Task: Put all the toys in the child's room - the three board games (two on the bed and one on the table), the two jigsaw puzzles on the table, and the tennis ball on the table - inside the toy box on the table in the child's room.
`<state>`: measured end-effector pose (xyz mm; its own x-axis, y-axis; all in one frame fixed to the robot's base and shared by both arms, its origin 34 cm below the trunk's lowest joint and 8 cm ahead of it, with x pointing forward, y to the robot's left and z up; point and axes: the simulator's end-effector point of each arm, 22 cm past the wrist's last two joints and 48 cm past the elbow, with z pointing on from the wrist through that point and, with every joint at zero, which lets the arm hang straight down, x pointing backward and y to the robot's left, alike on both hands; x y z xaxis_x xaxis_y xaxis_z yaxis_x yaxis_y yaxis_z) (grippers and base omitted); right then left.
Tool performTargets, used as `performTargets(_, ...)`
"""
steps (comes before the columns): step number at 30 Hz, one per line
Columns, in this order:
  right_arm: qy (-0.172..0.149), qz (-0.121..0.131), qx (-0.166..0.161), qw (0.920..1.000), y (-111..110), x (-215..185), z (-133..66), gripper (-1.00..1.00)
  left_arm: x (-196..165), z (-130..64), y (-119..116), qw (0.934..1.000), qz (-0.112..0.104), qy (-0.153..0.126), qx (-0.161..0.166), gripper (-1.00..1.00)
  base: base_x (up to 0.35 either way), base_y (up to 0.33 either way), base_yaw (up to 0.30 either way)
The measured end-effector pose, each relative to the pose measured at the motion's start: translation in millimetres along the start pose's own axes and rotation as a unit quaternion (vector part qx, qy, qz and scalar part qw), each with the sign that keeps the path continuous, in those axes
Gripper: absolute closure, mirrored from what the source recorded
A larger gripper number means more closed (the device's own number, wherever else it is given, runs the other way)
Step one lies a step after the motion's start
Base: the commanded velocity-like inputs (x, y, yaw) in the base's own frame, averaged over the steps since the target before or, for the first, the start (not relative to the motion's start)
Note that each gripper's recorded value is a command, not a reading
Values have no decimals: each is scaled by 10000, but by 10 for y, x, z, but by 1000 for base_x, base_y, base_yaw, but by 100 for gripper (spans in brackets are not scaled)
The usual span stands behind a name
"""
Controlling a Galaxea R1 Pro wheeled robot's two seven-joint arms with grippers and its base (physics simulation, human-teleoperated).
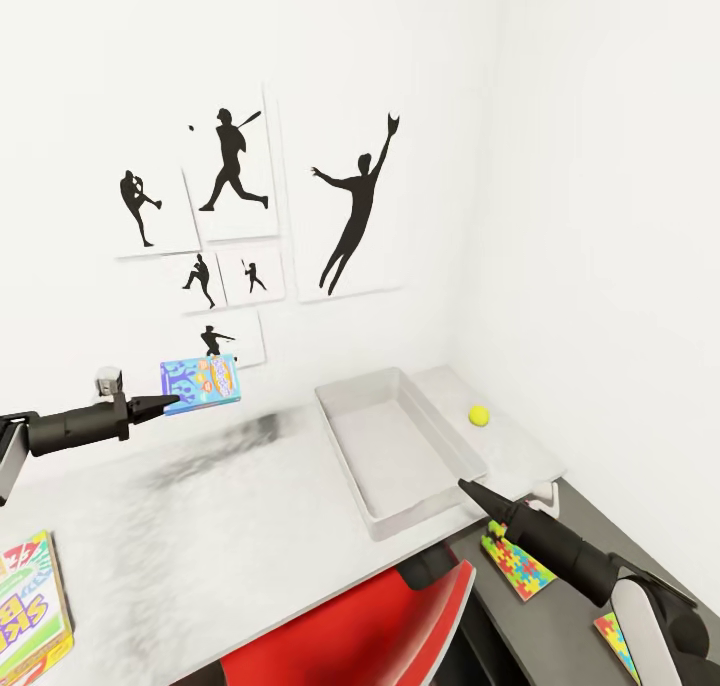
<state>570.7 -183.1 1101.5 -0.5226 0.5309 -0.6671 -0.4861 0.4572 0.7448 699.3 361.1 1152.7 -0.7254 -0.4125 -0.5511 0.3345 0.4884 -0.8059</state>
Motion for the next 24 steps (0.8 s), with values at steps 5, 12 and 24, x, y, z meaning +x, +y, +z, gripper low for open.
performTargets(5,-4,-2,-2,10000,1,-2,-1,-100,2,0,4,10000,-5,3,-8,100,0,0,0)
performTargets(12,-5,-3,0,10000,0,-3,-1,-100,3,0,7,10000,-13,6,-13,100,0,0,0)
performTargets(24,-8,2,-3,10000,1,-5,-1,-100,9,2,13,10000,-12,18,-26,100,0,0,0)
